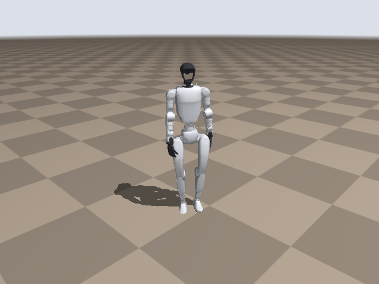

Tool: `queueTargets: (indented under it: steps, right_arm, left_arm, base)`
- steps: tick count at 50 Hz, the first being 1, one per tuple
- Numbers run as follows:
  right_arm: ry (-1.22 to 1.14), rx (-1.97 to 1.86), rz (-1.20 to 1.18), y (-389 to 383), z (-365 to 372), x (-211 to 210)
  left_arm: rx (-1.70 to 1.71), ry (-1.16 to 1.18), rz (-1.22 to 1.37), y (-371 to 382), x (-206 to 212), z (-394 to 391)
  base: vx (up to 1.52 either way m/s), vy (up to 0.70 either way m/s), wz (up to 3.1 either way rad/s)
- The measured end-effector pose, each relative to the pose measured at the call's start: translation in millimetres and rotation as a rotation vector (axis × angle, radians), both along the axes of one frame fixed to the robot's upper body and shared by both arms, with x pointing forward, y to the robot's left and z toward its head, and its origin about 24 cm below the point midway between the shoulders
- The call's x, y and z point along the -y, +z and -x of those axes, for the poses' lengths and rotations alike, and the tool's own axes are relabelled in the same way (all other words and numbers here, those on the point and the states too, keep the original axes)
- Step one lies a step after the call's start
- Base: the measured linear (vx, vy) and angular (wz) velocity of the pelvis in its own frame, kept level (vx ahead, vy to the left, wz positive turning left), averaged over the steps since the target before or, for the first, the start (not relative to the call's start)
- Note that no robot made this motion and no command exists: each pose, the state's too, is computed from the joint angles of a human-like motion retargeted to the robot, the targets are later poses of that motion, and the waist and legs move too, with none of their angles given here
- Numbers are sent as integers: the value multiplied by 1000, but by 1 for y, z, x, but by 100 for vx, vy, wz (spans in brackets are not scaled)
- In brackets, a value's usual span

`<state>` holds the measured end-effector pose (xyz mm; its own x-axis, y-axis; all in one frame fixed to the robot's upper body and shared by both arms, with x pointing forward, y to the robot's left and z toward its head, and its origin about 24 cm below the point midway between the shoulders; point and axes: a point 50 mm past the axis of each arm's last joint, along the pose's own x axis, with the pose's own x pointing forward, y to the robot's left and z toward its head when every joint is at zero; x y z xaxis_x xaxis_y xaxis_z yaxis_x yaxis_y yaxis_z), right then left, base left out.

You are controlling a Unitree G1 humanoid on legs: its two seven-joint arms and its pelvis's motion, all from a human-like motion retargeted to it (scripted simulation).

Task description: In place motions

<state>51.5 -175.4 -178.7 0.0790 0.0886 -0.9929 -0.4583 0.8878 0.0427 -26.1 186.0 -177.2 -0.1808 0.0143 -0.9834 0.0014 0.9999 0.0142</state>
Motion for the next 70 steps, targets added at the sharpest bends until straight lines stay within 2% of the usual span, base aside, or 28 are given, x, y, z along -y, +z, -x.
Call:
queueTargets:
  steps: [15,25,48,70]
  right_arm:
    - [-33,-150,38,-2,36,8]
    - [-29,-256,47,-1,62,9]
    - [8,-152,21,-2,34,4]
    - [14,-176,25,-2,43,5]
  left_arm:
    - [152,-46,83,-3,12,-47]
    - [143,-36,87,-3,12,-46]
    - [71,8,85,-3,15,-28]
    - [83,20,93,-3,16,-30]
  base:
    - [-1,0,9]
    - [0,0,0]
    - [0,0,0]
    - [0,0,0]
